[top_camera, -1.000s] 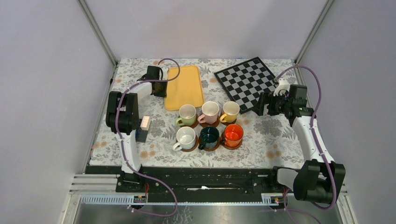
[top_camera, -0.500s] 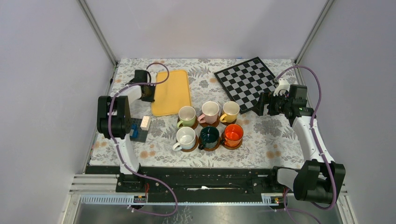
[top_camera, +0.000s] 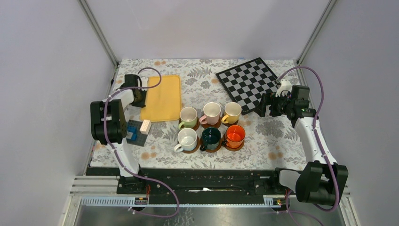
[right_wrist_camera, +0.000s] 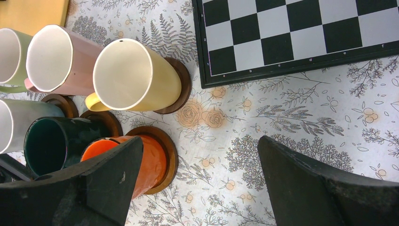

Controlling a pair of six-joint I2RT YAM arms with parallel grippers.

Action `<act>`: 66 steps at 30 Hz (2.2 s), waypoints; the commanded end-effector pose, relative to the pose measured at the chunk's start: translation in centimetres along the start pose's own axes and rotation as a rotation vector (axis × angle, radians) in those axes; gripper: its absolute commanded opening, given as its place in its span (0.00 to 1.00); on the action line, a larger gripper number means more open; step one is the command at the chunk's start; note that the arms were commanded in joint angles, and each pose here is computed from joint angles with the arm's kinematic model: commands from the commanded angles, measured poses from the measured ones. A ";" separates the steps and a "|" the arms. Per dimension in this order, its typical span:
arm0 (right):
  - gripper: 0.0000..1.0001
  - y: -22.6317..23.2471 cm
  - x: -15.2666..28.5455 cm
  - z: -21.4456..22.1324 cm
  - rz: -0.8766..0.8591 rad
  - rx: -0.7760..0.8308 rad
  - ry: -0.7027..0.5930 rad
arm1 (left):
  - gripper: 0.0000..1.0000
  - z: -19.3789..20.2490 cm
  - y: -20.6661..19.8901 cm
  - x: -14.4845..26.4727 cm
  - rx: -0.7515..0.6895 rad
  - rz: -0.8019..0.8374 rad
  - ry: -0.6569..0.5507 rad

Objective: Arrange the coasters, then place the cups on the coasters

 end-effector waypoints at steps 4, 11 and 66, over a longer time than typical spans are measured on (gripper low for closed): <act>0.98 0.0 0.2 -0.7 0.004 0.024 -0.030 | 0.00 6.1 2.3 0.7 -0.121 -0.039 0.191; 0.98 0.0 0.1 -0.7 0.001 0.022 -0.028 | 0.00 7.0 5.3 1.2 -0.151 -0.086 0.196; 0.98 -0.6 -0.2 0.2 0.023 0.019 -0.006 | 0.23 -21.7 -1.0 -3.6 -0.864 -0.115 -0.441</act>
Point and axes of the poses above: each gripper's point midway between its finger pads, its own x axis back along the fingers, its own y axis along the line the jaws close on, z = x × y, the point moved 4 cm from there along x, back along the fingers, and after that the axes turned 15 degrees about -x, right-handed, at the moved point
